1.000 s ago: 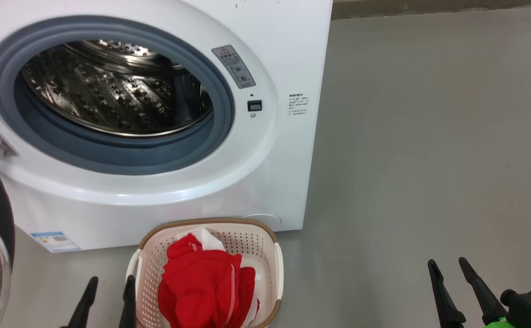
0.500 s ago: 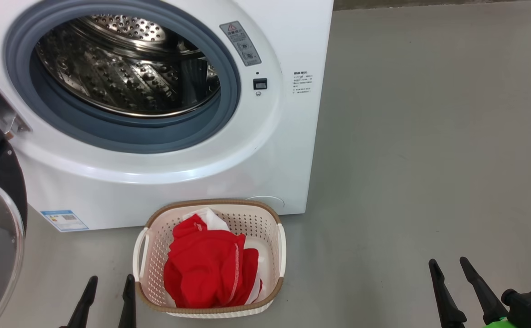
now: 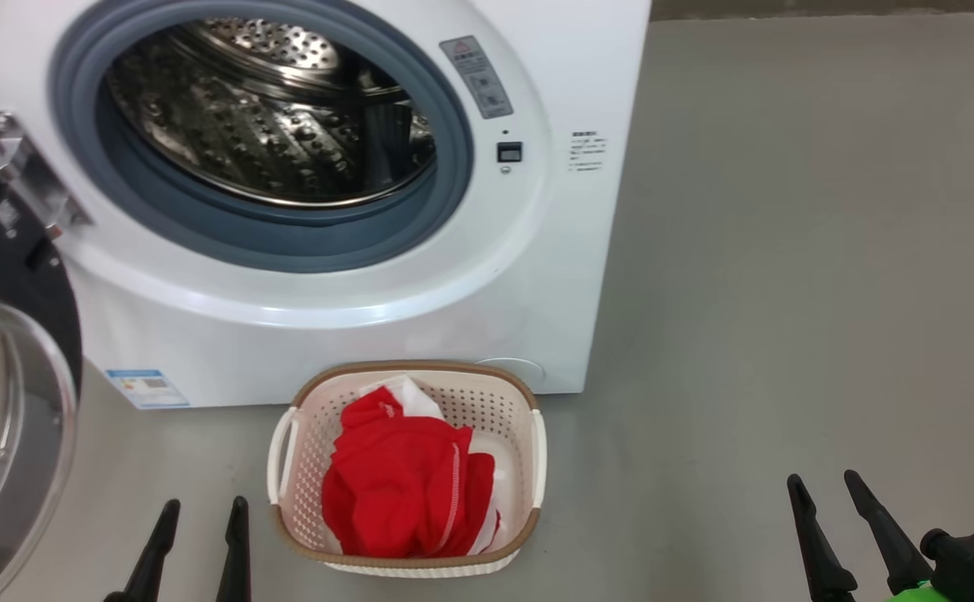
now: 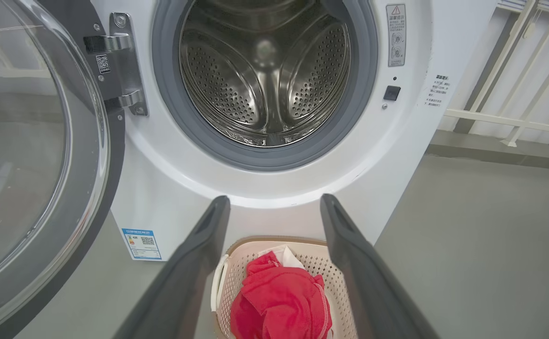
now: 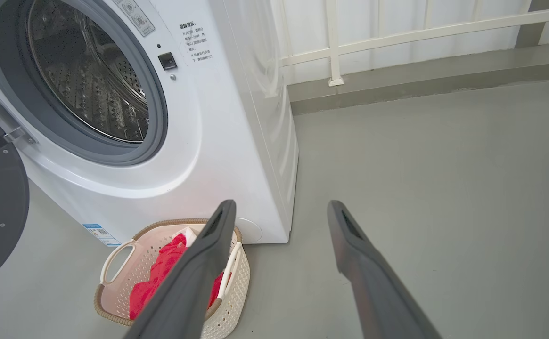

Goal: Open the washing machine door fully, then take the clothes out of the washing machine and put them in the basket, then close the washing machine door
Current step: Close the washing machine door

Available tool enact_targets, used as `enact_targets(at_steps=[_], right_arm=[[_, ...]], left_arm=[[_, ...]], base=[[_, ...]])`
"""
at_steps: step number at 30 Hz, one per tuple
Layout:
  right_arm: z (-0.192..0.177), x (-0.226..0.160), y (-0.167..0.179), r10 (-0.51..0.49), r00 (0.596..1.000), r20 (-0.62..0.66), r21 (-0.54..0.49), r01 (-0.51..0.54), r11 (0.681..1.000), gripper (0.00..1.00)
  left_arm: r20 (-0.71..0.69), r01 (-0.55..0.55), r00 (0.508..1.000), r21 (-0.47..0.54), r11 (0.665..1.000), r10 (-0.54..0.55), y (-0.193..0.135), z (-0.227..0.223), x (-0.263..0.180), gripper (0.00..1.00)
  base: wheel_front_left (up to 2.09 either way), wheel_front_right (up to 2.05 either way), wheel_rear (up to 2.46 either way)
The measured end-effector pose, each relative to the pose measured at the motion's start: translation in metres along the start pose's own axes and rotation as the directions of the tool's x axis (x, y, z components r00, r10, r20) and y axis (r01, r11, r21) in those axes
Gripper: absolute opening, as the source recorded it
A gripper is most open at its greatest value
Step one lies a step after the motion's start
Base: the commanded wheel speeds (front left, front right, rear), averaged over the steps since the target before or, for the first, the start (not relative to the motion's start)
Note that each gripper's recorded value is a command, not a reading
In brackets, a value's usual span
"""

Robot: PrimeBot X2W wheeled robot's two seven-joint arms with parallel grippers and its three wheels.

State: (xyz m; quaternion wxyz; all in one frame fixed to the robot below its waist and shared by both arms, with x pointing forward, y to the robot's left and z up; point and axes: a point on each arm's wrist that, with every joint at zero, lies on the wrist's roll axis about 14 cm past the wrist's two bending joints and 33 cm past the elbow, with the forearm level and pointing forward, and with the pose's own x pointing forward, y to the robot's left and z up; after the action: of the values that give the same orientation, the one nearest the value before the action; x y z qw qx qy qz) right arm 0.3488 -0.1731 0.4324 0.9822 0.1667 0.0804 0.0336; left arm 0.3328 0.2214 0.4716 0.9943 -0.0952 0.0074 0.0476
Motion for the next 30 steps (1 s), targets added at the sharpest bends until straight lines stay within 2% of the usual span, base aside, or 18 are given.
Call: enact_targets(at_steps=[9,17,24,30], right_arm=[[-0.011,0.016,0.034,0.125,0.991,-0.048,-0.027,-0.127,0.992,1.00],[-0.020,0.032,0.076,0.264,0.960,-0.091,-0.047,-0.269,0.962,1.00],[-0.034,0.039,0.118,0.386,0.912,-0.141,-0.054,-0.397,0.916,1.00],[-0.040,0.047,0.171,0.530,0.832,-0.163,-0.059,-0.544,0.837,1.00]], left_arm=[[0.015,-0.098,0.995,-0.038,0.994,0.099,0.027,0.004,-0.019,1.00],[0.012,-0.225,0.974,-0.065,0.972,0.226,0.059,0.002,-0.054,1.00],[0.019,-0.347,0.936,-0.102,0.932,0.351,0.083,0.002,-0.090,1.00],[0.033,-0.464,0.881,-0.144,0.874,0.473,0.105,0.007,-0.120,1.00]], base=[[0.00,0.00,0.00],[0.00,0.00,0.00],[0.00,0.00,0.00],[0.00,0.00,0.00]])
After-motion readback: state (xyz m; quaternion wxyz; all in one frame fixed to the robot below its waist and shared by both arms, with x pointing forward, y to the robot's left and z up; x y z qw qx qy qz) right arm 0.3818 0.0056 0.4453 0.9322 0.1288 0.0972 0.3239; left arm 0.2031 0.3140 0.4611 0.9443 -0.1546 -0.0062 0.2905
